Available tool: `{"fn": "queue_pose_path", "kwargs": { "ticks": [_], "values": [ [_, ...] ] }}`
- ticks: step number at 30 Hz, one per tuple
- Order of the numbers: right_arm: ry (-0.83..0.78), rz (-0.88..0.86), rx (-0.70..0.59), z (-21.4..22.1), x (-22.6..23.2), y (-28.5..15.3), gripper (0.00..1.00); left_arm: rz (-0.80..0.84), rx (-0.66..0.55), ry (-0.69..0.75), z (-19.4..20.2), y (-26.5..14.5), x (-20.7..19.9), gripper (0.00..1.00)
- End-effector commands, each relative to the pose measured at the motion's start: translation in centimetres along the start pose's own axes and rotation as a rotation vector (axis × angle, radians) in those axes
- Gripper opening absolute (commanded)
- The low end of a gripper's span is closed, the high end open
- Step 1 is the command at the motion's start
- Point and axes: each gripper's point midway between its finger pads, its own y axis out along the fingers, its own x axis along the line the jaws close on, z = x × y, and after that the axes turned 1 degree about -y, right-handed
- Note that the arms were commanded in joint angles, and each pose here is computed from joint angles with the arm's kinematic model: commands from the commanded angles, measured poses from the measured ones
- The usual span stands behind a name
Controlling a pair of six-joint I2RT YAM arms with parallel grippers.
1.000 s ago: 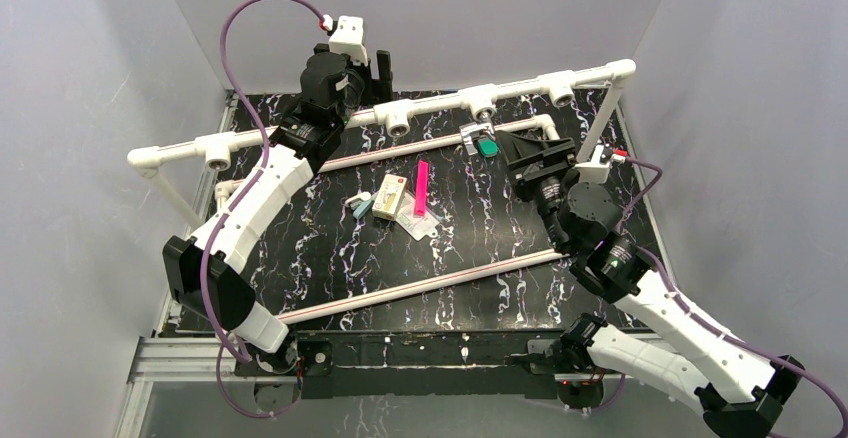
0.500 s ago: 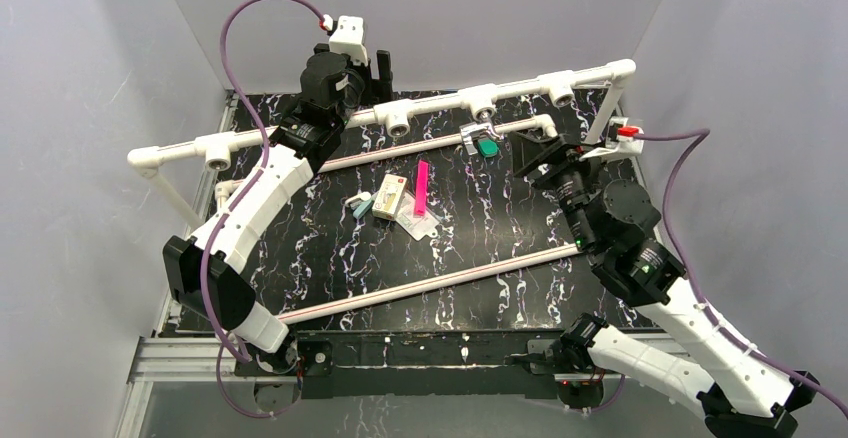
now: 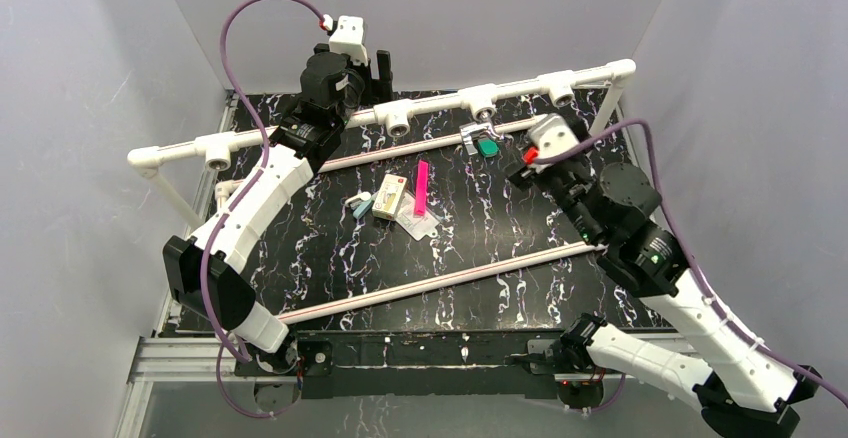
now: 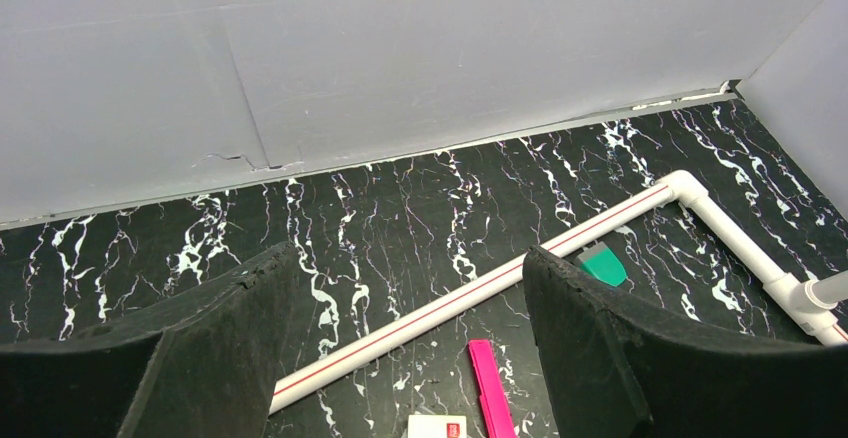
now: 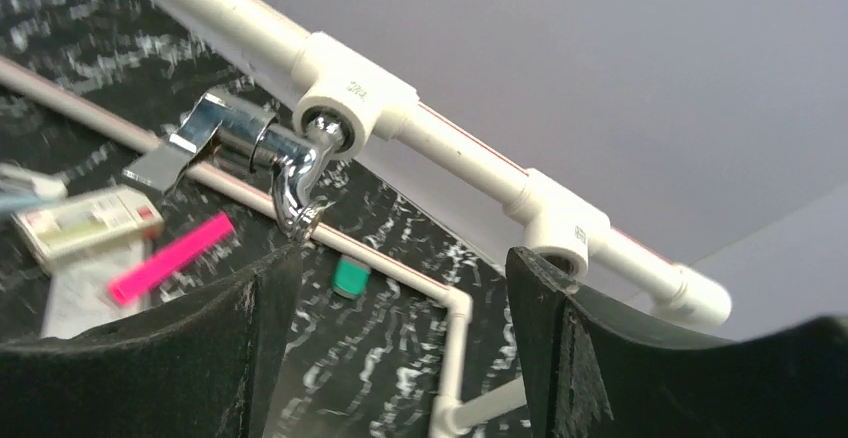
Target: Install the water faucets
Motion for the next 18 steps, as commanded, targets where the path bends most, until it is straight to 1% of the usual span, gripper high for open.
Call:
{"fn": "queue_pose_path", "kwargs": {
  "ticks": [1,4,9,18],
  "values": [
    [-0.364,-0.142,0.011,0.2,1.2,0.7,0.82,-0.020,0.264,0.064,9.0,0.5,0.6,0.80],
    [-0.495,-0.166,0.018,0.8,1.7,1.6,0.82,-0.020,0.262,0.063,8.9,0.5,0.6,0.80],
    [-0.651,-0.174,0.023,1.7,2.2,3.2,0.81,-0.023,0.263,0.068,9.0,0.5,0.7,0.80],
    [-0.891,-0.057,-0.068,-0.4,1.5,5.9,0.80,-0.028,0.267,0.075,9.2,0.6,0.8,0.80]
  ]
}}
